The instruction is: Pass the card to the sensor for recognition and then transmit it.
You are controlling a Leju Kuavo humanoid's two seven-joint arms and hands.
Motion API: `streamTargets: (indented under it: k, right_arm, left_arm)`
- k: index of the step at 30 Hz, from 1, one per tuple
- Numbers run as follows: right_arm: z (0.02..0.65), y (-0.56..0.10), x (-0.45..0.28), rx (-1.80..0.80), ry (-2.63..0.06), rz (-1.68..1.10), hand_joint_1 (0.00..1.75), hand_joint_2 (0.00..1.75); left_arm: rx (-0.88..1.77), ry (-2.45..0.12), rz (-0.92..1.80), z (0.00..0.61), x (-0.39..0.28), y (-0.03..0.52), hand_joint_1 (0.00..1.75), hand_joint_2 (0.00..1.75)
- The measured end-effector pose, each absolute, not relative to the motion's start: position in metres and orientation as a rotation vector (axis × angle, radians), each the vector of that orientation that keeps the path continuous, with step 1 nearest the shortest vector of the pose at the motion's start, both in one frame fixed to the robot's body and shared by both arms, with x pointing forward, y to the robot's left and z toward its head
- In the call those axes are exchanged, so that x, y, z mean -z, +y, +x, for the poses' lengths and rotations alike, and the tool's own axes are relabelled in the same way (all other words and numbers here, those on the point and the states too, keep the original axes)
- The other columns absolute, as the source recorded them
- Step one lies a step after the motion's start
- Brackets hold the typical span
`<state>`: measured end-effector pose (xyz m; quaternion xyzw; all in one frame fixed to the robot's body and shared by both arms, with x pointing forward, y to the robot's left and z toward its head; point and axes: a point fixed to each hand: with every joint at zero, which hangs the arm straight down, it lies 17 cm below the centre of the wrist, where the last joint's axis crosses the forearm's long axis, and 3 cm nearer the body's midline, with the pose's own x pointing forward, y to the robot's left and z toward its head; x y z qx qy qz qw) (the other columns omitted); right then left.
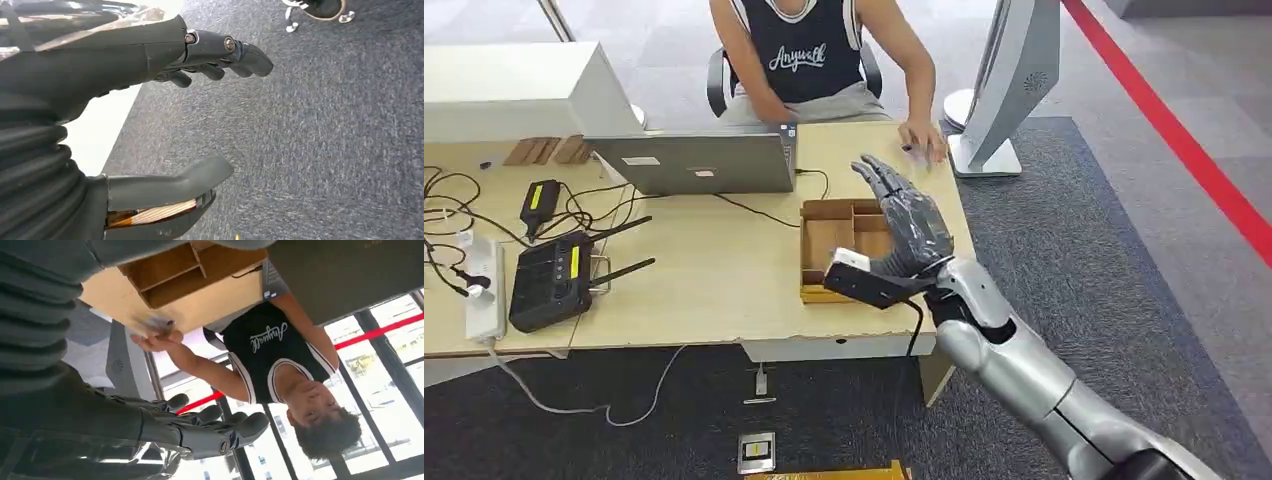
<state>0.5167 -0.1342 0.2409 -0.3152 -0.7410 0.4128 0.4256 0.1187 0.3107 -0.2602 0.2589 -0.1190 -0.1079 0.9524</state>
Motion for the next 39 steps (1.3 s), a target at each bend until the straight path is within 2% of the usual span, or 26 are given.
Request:
streamTargets:
  k: [14,26,39]
  right_arm:
    - [0.503,-0.136,-0.248,-1.038,-1.883,-0.770,0.00,1.75]
    - [0.506,-0.156,-0.192,-1.171,-1.679,-0.944,0.00,1.75]
    - [0.503,-0.162,-0.126,-1.291,-1.476,-0.891,0.00,1.75]
  left_arm:
    - [0.204,-0.239,0.527,0.119,0.260,0.311,0.00,1.75]
    - [0.247,-0.257,0.519,0.123,0.260,0.309,0.00,1.75]
    - [0.246,-0.254,0.520,0.123,0.260,0.309,0.00,1.75]
